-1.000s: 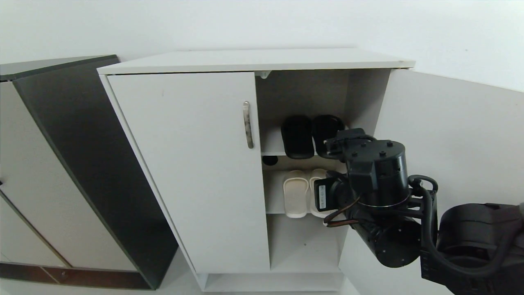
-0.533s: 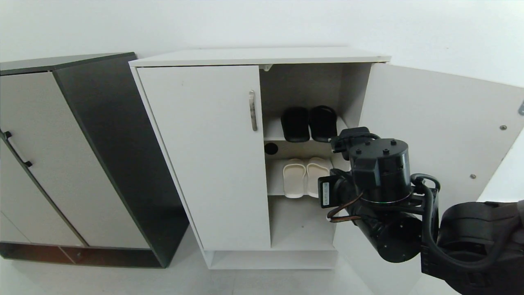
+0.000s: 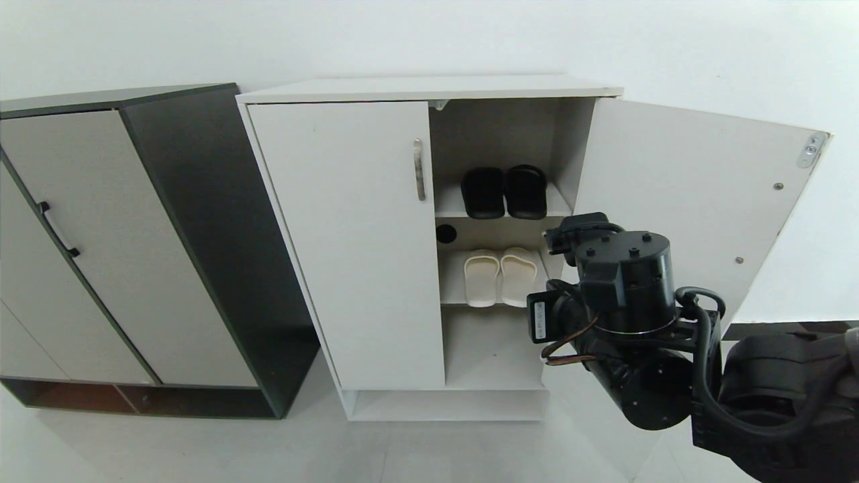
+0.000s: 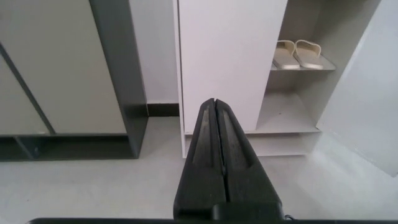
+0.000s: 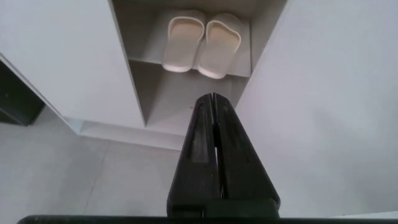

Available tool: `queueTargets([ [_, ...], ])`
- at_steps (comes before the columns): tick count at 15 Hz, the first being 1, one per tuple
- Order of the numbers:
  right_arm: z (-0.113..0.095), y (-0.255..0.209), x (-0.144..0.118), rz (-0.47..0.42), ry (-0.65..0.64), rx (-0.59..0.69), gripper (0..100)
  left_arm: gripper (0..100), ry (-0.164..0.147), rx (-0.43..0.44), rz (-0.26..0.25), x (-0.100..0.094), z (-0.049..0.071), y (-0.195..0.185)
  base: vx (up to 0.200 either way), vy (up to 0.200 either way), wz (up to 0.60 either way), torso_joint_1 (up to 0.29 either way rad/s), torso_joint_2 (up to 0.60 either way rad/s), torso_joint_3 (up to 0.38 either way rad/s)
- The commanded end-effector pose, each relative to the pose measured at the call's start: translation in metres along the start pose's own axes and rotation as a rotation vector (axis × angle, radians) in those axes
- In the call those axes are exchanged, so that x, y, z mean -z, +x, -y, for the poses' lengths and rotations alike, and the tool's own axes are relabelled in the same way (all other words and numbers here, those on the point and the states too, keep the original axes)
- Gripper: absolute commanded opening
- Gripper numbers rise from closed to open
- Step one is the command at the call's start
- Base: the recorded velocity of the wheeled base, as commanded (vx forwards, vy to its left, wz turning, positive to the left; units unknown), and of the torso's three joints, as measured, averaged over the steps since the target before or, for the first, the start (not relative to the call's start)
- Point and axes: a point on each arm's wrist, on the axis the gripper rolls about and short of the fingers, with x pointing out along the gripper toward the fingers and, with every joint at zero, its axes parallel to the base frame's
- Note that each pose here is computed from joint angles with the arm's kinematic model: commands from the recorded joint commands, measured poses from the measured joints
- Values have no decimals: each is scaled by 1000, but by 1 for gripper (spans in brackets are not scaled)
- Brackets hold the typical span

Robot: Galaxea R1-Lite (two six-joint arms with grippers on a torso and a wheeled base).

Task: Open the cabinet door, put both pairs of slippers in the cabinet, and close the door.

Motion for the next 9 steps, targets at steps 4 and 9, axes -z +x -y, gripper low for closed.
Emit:
queueTargets([
  [4, 0, 1, 5, -14, -13, 1, 0, 0, 0, -1, 0, 0, 0, 0, 0, 0, 0, 0, 0, 0],
  [9, 0, 1, 8, -20, -19, 3, 0, 0, 0, -1, -1, 0, 0, 0, 0, 0, 0, 0, 0, 0],
])
